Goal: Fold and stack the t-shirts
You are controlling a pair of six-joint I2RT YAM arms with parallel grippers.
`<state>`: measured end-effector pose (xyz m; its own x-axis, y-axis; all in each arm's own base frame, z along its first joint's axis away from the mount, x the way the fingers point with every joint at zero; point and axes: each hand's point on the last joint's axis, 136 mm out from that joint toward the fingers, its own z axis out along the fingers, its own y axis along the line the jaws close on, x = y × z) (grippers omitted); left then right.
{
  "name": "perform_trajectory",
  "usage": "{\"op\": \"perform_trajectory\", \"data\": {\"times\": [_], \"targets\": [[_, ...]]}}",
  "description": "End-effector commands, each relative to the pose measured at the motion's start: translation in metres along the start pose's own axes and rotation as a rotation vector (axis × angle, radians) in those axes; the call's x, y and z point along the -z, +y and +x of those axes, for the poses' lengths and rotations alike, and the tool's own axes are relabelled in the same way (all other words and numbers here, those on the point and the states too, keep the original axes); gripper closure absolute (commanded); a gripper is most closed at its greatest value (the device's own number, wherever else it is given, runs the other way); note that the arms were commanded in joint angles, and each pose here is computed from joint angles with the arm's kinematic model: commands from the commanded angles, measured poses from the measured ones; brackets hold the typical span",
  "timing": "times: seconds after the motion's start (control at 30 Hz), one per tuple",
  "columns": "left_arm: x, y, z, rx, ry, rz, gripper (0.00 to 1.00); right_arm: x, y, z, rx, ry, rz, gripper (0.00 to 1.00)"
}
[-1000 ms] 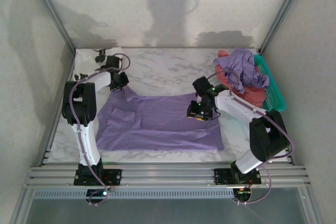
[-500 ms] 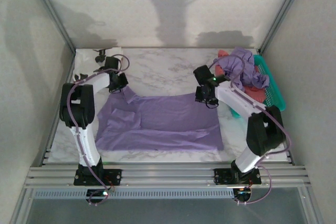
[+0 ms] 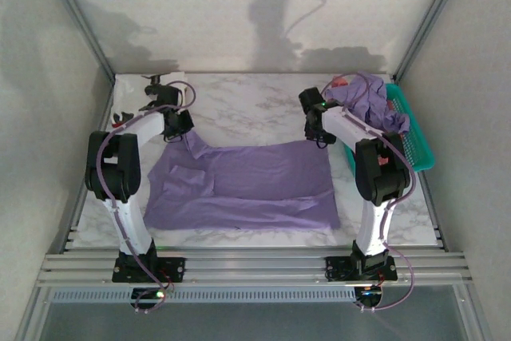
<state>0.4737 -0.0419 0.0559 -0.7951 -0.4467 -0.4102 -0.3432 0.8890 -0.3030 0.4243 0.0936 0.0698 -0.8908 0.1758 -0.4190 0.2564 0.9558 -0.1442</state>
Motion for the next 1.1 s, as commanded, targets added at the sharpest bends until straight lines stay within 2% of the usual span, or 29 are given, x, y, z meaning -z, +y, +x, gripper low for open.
{"op": "perform_trajectory", "data": {"times": [0.0,0.53,1.07], "targets": [[0.011,-0.004,0.003,-0.016,0.007,0.009,1.0,-0.009,0.002,-0.006,-0.006,0.012,-0.017,0.57],[0.02,-0.003,0.001,-0.035,0.001,-0.01,1.0,-0.042,0.01,0.0,0.063,0.035,-0.03,0.64],[0.028,-0.003,0.0,-0.041,0.0,-0.013,1.0,-0.066,0.01,0.018,0.035,0.091,-0.05,0.73]]}}
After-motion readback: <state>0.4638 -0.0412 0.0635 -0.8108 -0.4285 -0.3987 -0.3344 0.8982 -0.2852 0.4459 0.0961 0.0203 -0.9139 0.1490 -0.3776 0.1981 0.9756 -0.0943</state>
